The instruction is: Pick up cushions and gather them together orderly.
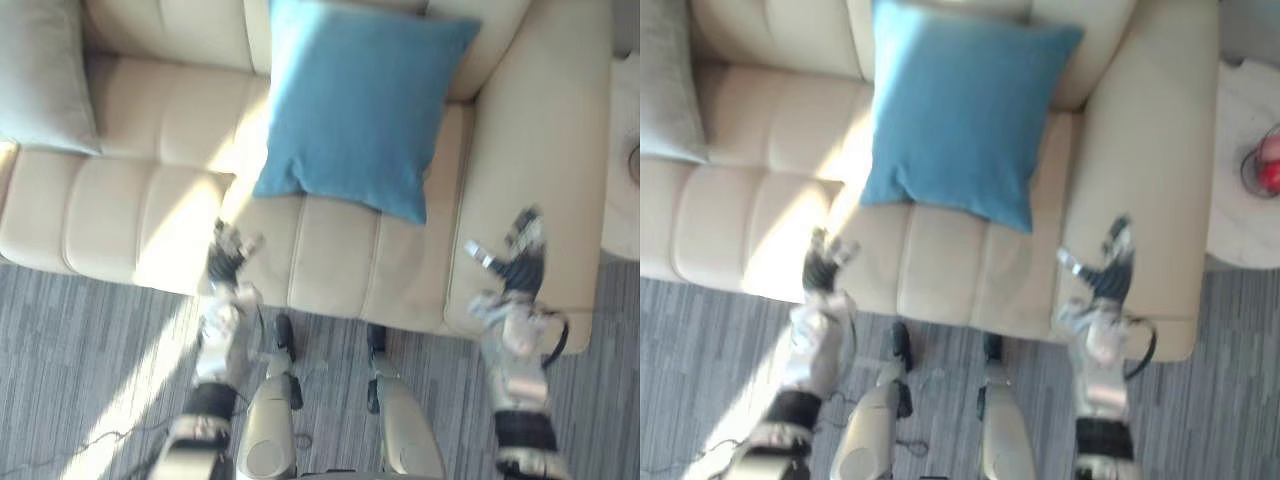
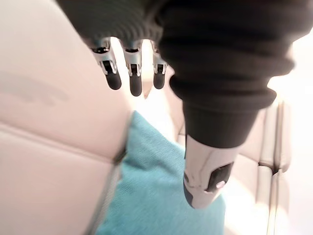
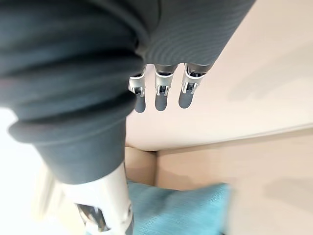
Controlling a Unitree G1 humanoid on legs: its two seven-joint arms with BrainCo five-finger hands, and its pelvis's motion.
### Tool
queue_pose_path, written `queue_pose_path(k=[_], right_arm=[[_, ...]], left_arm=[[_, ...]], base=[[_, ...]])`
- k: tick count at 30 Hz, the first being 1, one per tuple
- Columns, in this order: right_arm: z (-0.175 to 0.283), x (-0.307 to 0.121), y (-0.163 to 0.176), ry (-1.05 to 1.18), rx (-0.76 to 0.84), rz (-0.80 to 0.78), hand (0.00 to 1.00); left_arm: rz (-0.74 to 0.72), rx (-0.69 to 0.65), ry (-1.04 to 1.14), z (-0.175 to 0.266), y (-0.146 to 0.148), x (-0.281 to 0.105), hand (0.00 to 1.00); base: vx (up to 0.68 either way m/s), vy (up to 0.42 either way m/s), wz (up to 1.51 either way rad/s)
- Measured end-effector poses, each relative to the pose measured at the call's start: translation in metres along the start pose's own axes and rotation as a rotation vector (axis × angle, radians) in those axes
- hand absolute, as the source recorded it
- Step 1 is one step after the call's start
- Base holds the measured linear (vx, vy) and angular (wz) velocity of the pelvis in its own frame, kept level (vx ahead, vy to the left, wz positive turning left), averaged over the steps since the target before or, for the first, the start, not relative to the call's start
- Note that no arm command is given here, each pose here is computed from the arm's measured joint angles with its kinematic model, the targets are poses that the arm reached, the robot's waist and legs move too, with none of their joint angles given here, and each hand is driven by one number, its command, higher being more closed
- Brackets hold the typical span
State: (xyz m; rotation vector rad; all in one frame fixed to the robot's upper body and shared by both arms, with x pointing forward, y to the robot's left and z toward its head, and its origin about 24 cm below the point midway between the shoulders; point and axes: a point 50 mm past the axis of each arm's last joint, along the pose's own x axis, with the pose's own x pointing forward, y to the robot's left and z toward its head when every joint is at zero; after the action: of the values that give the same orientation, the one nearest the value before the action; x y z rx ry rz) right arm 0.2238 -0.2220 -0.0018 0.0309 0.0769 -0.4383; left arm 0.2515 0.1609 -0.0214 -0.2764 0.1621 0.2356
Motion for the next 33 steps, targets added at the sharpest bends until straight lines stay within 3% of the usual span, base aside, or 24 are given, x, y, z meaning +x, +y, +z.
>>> queue_pose_path(k=[6,11,20,29,33], right_arm=[[-0.111,-0.069,-0.008,0.539,-0.049,0.018,0.00],[-0.143,-0.099,-0.019,0.737,-0.070,-0.013,0.00],[-0.156,-0.105,-0.023,0.834,-0.091,-0.022,0.00],[-0.140,-0.074,-0.005,0.741,-0.059,-0.015,0.00],[-0.144,-0.082,-0.002,0.765,-0.062,-0.010,0.00]], left_arm=[[0.080,0.170,0.434,-0.094,0.041,-0.053,0.00],[0.141,0.250,0.638,-0.125,0.068,-0.086,0.00],[0.186,0.350,0.697,-0.127,0.099,-0.098,0.00],[0.140,0.354,0.562,-0.105,0.075,-0.056,0.00],[0.169,0.331,0.496,-0.092,0.079,-0.048,0.00]], base=[[0.07,-0.007,0.04],[0.02,0.008,0.01],[0.05,0.020,-0.15],[-0.07,0.015,-0.28],[-0.13,-0.124,0.45]])
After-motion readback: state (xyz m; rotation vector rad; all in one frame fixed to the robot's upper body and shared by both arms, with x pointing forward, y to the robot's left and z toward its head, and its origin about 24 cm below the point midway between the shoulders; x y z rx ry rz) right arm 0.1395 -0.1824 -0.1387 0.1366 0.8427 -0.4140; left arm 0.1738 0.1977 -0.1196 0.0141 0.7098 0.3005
